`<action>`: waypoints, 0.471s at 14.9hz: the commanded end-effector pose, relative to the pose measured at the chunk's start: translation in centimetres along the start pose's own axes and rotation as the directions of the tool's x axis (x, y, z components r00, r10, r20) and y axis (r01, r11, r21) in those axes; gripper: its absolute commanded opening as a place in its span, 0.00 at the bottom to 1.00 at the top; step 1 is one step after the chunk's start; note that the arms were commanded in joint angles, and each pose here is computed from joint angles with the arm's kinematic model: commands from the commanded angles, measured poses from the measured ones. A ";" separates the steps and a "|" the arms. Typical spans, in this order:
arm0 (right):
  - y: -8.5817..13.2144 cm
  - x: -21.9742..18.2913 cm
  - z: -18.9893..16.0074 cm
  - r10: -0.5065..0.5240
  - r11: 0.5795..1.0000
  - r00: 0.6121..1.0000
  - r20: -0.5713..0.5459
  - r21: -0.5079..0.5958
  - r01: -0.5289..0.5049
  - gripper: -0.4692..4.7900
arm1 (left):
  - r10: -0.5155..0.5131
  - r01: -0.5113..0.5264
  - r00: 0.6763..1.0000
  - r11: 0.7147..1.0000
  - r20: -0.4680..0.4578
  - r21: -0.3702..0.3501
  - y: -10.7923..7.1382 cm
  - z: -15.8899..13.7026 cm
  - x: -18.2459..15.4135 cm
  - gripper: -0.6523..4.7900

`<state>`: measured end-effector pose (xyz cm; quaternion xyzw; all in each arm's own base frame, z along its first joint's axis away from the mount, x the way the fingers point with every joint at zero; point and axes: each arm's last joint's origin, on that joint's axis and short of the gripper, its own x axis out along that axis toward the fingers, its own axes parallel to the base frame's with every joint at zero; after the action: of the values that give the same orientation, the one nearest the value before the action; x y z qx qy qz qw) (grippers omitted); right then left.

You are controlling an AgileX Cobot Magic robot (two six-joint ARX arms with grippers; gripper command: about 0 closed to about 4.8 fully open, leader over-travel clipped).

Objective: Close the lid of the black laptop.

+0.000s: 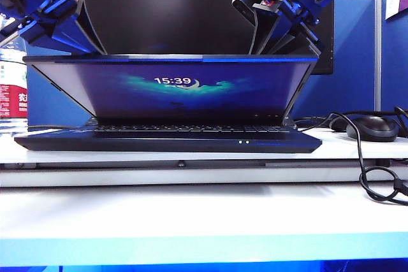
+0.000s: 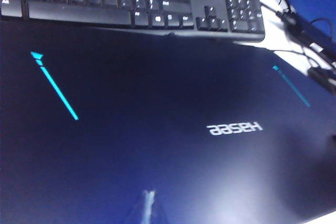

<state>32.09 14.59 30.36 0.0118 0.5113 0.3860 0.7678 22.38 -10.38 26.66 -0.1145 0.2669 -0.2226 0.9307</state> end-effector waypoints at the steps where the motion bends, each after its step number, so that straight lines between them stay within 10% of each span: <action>1: 0.1 -0.1 0.1 -0.001 1.000 1.000 0.013 -0.008 0.001 0.09 | 0.044 -0.044 0.999 0.999 -0.011 0.013 0.2 -0.1 0.0 0.11; 7: 0.6 0.2 0.1 0.004 1.000 1.000 -0.003 -0.016 -0.004 0.09 | 0.083 -0.082 0.995 0.996 -0.053 0.027 0.4 -0.6 0.0 0.11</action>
<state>31.86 14.99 30.34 0.0082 0.5132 0.3899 0.7645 22.17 -10.12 26.11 -0.0893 0.2890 -0.1953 0.9329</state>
